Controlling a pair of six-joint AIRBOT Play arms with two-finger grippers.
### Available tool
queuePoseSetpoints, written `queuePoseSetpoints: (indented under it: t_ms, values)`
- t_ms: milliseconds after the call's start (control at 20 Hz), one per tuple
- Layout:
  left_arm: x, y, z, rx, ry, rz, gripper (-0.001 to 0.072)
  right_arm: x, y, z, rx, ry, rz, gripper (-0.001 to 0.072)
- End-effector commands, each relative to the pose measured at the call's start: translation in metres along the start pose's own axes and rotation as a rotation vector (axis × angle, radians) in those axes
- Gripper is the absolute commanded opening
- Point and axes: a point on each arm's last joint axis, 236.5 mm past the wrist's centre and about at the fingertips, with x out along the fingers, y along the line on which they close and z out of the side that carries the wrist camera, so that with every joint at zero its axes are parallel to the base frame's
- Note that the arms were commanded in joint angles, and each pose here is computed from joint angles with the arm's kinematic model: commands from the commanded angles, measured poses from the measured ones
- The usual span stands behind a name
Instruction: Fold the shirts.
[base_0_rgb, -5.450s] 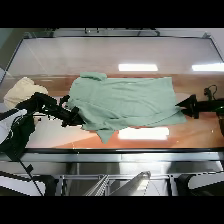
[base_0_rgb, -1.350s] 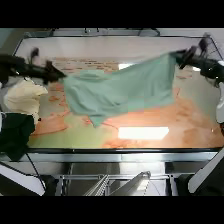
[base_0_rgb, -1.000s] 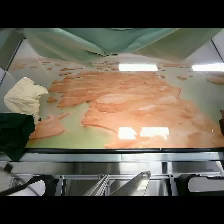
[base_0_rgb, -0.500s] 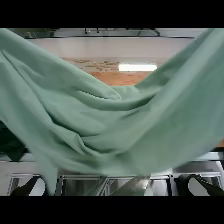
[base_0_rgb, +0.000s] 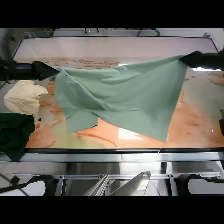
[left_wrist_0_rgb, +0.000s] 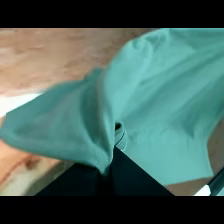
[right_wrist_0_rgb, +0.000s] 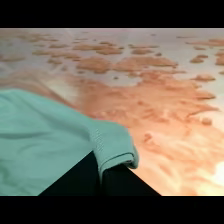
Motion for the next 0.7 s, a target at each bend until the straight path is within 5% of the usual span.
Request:
queuePoseSetpoints:
  t_ms: [0,50,150,300,450,650]
  values:
    - [0.074,0.079,-0.028,-0.16,0.118,-0.042,0.0026,0.058,-0.074,-0.024,0.213,-0.003,-0.06,0.0373]
    - [0.077,0.087,-0.022,-0.203,0.123,-0.08,0.0145,0.056,-0.08,-0.022,0.268,-0.003,-0.055,0.0513]
    - [0.069,0.102,-0.003,-0.25,0.108,-0.096,0.072,0.039,-0.089,-0.02,0.347,0.002,-0.058,0.0513]
    - [0.03,0.114,0.026,-0.272,0.065,-0.09,0.072,-0.002,-0.084,-0.048,0.443,0.141,0.02,0.0424]
    - [-0.011,0.12,0.017,-0.329,0.119,-0.105,0.072,-0.033,-0.063,-0.121,0.595,0.394,0.107,0.0423]
    - [-0.027,0.112,-0.04,-0.49,0.257,-0.2,0.07,-0.056,-0.047,-0.219,0.748,0.554,0.013,0.0361]
